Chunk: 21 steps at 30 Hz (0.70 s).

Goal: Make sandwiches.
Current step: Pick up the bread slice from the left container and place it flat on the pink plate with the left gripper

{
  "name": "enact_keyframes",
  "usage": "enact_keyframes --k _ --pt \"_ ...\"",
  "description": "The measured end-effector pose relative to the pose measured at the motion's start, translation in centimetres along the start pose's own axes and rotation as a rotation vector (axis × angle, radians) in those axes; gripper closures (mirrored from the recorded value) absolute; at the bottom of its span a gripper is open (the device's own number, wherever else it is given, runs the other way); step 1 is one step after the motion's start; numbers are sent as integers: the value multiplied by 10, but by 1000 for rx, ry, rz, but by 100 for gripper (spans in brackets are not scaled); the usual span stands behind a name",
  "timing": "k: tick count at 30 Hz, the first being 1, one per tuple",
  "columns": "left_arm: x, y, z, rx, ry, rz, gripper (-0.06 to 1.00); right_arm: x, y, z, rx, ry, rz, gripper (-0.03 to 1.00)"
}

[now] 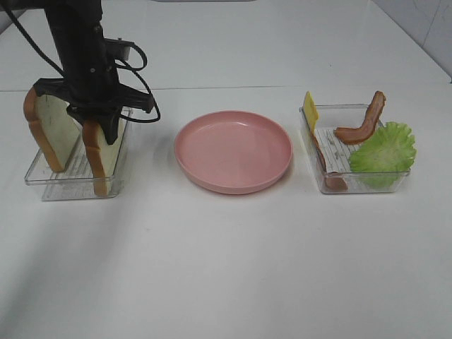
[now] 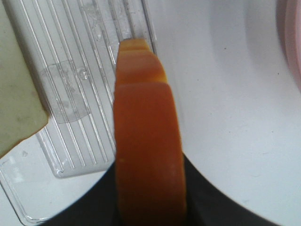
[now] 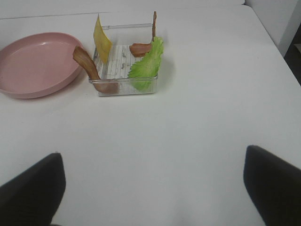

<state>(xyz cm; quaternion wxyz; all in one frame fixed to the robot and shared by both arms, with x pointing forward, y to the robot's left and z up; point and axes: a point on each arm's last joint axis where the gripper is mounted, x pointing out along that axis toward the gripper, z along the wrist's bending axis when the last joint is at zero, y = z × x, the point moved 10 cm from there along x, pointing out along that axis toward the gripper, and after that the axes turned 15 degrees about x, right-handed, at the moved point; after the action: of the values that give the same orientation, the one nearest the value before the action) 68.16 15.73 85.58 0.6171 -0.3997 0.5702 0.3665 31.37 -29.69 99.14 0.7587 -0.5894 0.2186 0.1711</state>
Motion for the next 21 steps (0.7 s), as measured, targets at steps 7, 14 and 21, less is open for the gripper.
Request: enact_keyframes --k 7,14,21 --pt "-20 -13 6 1 -26 -55 75 0 0 0 0 0 0 -1" --pt "-106 -40 6 -60 -20 -282 75 0 0 0 0 0 0 -1" --pt "-141 -50 -22 -60 136 -377 75 0 0 0 0 0 0 -1"
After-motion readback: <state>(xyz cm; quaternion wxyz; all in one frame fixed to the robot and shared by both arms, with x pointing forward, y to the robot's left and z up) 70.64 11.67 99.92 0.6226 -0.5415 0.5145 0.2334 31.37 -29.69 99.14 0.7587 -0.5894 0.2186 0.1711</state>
